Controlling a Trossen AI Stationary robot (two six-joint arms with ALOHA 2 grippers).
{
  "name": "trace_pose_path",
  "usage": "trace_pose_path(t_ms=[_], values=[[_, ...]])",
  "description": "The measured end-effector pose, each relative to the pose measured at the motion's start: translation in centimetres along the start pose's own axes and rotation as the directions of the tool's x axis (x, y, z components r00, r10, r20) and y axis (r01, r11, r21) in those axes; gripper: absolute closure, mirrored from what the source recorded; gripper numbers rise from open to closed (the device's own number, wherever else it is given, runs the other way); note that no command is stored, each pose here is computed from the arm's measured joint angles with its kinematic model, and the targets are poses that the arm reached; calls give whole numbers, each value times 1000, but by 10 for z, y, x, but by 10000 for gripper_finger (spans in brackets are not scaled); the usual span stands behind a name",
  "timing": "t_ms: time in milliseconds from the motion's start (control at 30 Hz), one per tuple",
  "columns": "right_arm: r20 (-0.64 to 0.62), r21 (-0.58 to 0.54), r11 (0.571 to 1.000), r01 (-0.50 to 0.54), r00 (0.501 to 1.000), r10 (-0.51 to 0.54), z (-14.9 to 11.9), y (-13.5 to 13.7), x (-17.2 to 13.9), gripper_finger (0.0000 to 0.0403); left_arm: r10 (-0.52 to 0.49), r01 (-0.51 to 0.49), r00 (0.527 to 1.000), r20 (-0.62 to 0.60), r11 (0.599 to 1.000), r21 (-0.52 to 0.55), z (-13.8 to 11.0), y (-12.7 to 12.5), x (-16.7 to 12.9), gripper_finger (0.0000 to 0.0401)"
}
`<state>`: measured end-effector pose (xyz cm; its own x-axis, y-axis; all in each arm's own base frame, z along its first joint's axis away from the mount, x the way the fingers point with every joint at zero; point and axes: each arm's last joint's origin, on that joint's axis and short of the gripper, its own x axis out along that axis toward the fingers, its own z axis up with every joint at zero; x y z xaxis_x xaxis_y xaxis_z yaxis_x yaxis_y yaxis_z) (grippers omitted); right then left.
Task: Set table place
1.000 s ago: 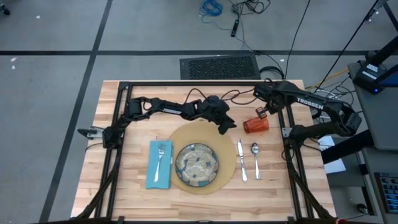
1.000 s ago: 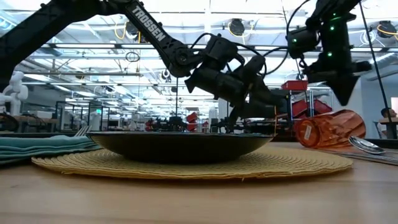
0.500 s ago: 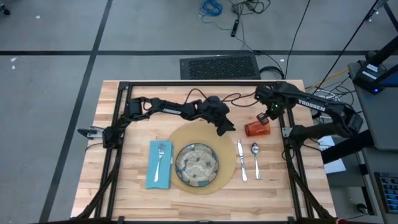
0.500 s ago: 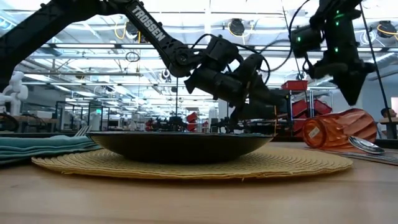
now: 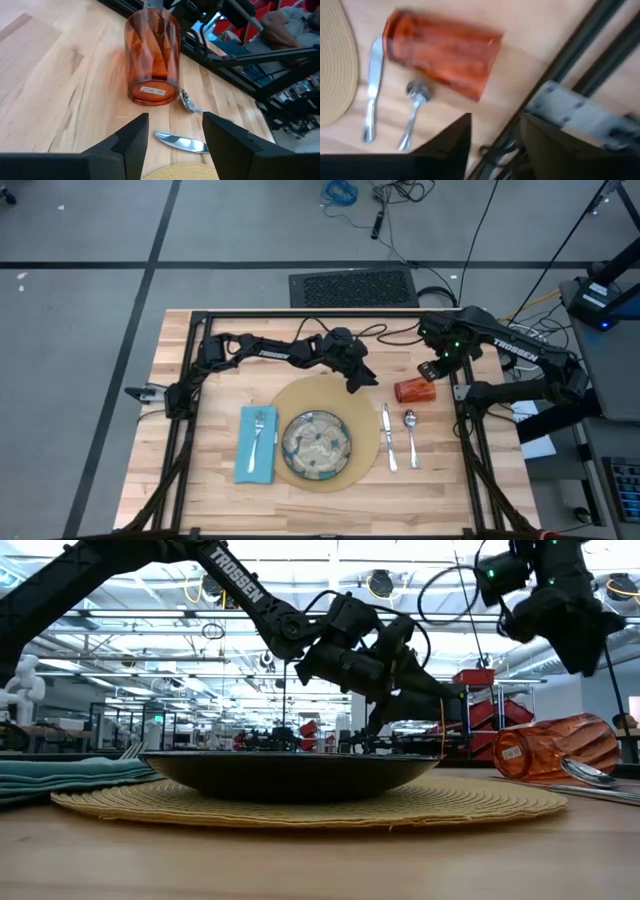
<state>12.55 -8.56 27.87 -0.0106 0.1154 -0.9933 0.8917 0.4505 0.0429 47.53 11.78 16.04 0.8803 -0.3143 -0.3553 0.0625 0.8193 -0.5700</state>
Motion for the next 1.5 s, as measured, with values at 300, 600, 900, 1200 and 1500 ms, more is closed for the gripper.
trace_pose_path(t_ms=[300, 600, 900, 1200, 1500], values=[[-48, 35, 996, -87, 995, 88, 2, -4, 40, 160, -32, 32, 999, -19, 999, 26, -2, -4, 2, 230], [-17, 25, 981, -194, 981, 194, 9, -1, 56, 167, -42, 43, 999, -30, 998, 35, -5, -10, 6, 230], [-20, 39, 976, -215, 976, 216, 9, -5, 68, 167, -46, 48, 996, -81, 998, 28, -14, -19, 12, 230], [104, -18, 936, -350, 931, 350, 8, -3, 56, 167, -7, 11, 992, -127, 999, 32, -21, -18, 13, 230], [158, -47, 901, -431, 887, 433, 18, 2, 54, 168, -2, 7, 992, -122, 999, 37, -21, -19, 14, 230]])
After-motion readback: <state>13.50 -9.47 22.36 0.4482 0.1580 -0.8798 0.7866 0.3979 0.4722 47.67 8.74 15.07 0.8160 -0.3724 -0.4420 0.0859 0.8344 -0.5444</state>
